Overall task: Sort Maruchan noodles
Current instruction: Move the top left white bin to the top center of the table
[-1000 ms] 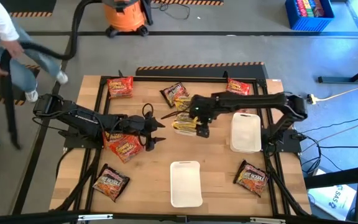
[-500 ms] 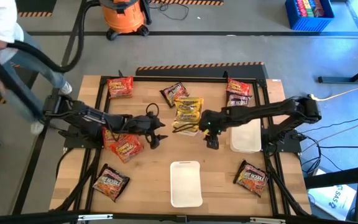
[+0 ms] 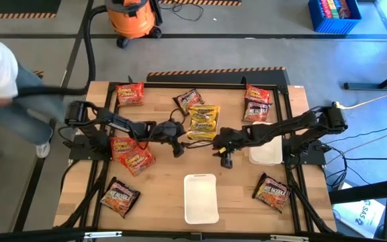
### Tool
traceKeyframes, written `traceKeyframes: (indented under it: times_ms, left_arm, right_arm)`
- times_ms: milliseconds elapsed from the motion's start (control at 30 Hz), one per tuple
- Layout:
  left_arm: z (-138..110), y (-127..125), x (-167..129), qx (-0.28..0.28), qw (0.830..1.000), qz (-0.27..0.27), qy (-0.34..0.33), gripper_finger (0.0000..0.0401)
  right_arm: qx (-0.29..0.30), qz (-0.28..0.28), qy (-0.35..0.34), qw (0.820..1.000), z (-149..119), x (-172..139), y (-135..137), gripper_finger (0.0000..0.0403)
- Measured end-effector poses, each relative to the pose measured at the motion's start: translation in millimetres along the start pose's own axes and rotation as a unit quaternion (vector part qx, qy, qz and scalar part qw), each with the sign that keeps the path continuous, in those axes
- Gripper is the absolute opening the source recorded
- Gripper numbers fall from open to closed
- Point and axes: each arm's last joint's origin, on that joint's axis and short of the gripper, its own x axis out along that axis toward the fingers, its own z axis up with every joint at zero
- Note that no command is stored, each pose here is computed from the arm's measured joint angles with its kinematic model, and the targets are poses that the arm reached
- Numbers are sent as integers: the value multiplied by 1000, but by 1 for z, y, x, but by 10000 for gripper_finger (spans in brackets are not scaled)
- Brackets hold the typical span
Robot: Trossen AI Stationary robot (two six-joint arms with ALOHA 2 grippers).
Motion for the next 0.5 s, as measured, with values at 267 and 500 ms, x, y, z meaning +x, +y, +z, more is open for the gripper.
traceKeyframes:
  times_ms: [267, 500]
  left_arm:
    - [7, 8, 3, -9, 1000, 19, -12, 288]
    - [15, 18, 4, -23, 999, 28, -41, 288]
  right_arm:
    - [15, -81, -8, 997, 0, -1, -16, 88]
    - [37, -119, -9, 992, 1, -4, -36, 88]
